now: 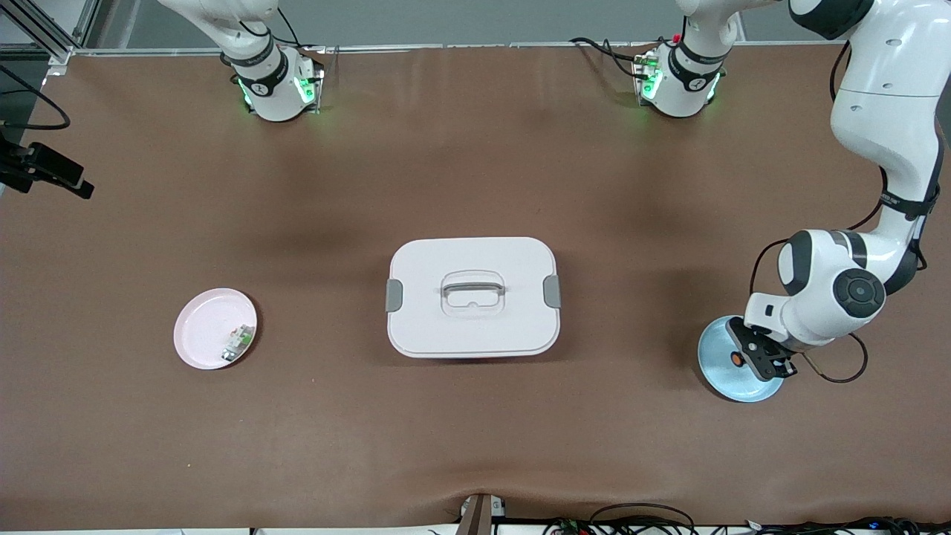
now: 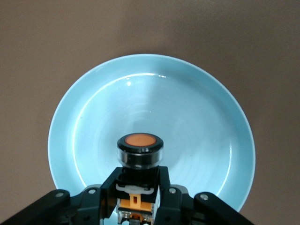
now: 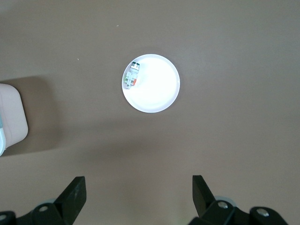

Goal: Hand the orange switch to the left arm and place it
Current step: 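Lower the switch onto the blue plate and open the left gripper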

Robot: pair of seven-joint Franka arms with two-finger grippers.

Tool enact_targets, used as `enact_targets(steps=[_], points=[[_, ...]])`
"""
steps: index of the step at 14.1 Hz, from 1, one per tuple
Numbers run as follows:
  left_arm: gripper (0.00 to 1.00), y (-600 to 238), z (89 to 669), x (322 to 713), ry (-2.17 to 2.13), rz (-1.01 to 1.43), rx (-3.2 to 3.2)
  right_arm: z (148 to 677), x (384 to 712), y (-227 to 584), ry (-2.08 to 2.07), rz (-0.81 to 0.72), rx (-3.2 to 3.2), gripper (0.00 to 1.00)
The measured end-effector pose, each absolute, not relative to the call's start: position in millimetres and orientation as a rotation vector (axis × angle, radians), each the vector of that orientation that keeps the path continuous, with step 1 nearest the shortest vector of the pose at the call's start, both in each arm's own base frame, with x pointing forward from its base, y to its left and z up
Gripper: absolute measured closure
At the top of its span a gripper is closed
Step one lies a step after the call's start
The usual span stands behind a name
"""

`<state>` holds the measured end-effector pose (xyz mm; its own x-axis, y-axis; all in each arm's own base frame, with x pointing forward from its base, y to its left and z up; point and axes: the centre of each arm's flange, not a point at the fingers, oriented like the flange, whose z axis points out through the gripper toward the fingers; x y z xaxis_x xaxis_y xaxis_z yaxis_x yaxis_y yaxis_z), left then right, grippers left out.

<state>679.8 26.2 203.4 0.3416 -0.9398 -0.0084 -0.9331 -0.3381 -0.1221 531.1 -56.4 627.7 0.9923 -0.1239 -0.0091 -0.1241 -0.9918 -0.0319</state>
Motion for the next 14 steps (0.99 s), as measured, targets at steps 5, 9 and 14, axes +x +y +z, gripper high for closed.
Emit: enact_targets(steps=[5, 9, 14], points=[[0.38, 25.4, 208.6, 684.9, 1.736, -0.125, -2.474, 621.1, 539.5, -53.4, 0.176, 0.007, -3.121, 0.00], [0.00, 24.6, 222.5, 692.5, 1.699, -0.154, -2.485, 623.7, 539.7, -53.5, 0.175, -0.001, -3.122, 0.00], [0.00, 21.7, 279.4, 697.8, 1.465, -0.081, -2.692, 624.3, 539.4, -57.3, 0.061, -0.004, -3.127, 0.00]])
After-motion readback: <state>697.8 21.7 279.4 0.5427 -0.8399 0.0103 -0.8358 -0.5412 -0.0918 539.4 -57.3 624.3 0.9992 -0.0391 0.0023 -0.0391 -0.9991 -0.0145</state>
